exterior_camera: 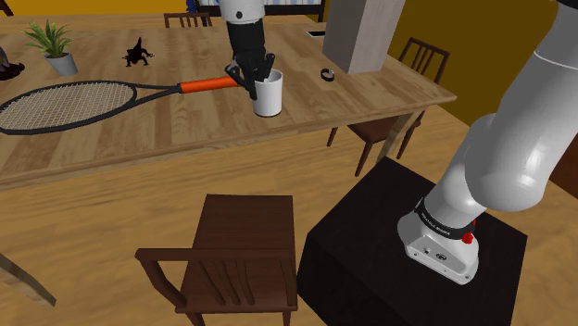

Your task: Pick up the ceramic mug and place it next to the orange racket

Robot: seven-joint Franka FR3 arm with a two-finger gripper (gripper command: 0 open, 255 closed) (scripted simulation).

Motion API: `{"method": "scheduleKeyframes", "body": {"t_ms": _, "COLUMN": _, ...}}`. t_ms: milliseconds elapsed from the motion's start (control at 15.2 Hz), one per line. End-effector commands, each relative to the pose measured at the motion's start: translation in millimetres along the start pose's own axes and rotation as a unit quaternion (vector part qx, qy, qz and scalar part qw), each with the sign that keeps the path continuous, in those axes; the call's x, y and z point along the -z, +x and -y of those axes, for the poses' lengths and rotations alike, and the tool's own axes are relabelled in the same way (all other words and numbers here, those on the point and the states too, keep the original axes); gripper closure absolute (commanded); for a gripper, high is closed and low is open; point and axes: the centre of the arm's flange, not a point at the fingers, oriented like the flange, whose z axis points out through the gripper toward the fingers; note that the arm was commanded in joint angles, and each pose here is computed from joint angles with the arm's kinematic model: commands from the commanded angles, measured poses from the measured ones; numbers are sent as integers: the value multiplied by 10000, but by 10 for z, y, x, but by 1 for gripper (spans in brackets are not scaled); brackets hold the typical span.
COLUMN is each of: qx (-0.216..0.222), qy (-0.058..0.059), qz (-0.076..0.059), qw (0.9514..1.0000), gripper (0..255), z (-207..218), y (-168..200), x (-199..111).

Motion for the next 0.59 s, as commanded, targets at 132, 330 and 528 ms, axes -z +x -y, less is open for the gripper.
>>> {"method": "scheduleKeyframes", "body": {"t_ms": 132, "qx": -1, "qy": 1, "qz": -4, "qw": 10000, "gripper": 255, "z": 12, "y": 24, "x": -150}}
{"method": "scheduleKeyframes", "body": {"t_ms": 330, "qx": -1, "qy": 1, "qz": -4, "qw": 10000, "gripper": 255, "z": 12, "y": 24, "x": -150}}
{"method": "scheduleKeyframes", "body": {"t_ms": 528, "qx": -1, "qy": 1, "qz": -4, "qw": 10000, "gripper": 255, "z": 12, "y": 24, "x": -150}}
